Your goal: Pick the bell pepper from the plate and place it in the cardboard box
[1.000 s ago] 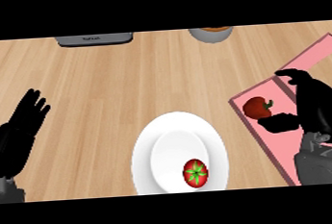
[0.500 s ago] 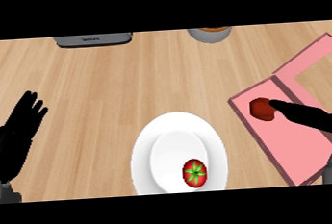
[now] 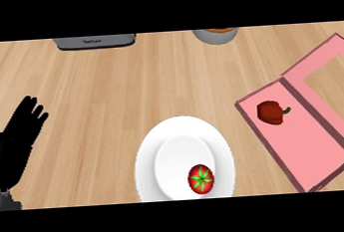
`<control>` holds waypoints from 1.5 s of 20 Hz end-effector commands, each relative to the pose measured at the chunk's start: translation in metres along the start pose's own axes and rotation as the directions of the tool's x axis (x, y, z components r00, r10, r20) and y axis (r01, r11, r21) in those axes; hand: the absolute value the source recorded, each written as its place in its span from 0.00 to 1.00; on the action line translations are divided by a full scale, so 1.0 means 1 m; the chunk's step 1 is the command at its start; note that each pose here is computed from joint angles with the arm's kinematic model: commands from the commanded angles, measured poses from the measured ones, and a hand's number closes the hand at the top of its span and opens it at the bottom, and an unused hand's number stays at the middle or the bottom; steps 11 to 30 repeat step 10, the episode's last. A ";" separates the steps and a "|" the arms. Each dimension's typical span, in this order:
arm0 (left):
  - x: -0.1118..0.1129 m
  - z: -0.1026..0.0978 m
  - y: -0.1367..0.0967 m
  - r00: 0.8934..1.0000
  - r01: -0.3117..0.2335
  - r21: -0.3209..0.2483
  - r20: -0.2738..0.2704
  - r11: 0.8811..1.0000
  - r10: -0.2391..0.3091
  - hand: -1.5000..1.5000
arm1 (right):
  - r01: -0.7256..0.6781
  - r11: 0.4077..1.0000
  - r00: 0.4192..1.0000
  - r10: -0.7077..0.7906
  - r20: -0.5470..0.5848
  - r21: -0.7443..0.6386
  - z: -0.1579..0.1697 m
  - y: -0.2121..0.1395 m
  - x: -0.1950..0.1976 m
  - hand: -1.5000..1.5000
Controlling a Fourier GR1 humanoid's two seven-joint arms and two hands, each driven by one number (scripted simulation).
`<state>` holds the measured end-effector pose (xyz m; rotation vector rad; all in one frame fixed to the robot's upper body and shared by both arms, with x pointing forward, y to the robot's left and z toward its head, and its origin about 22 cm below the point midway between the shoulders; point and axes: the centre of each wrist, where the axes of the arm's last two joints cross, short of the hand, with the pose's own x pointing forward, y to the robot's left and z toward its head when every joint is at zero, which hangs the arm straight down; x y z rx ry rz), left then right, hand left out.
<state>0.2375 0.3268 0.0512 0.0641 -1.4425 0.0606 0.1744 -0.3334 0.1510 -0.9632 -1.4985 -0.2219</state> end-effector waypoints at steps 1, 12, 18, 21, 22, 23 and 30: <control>-0.010 0.001 -0.011 1.000 -0.015 -0.012 -0.006 1.000 0.015 0.50 | 0.025 0.999 1.000 -0.025 0.017 0.030 -0.009 -0.042 -0.014 0.00; 0.011 0.013 -0.012 1.000 0.007 -0.014 0.008 1.000 -0.007 0.50 | 0.005 0.999 1.000 -0.007 0.026 0.049 -0.010 -0.089 -0.043 0.00; 0.011 0.013 -0.012 1.000 0.007 -0.014 0.008 1.000 -0.007 0.50 | 0.005 0.999 1.000 -0.007 0.026 0.049 -0.010 -0.089 -0.043 0.00; 0.011 0.013 -0.012 1.000 0.007 -0.014 0.008 1.000 -0.007 0.50 | 0.005 0.999 1.000 -0.007 0.026 0.049 -0.010 -0.089 -0.043 0.00; 0.011 0.013 -0.012 1.000 0.007 -0.014 0.008 1.000 -0.007 0.50 | 0.005 0.999 1.000 -0.007 0.026 0.049 -0.010 -0.089 -0.043 0.00; 0.011 0.013 -0.012 1.000 0.007 -0.014 0.008 1.000 -0.007 0.50 | 0.005 0.999 1.000 -0.007 0.026 0.049 -0.010 -0.089 -0.043 0.00; 0.011 0.013 -0.012 1.000 0.007 -0.014 0.008 1.000 -0.007 0.50 | 0.005 0.999 1.000 -0.007 0.026 0.049 -0.010 -0.089 -0.043 0.00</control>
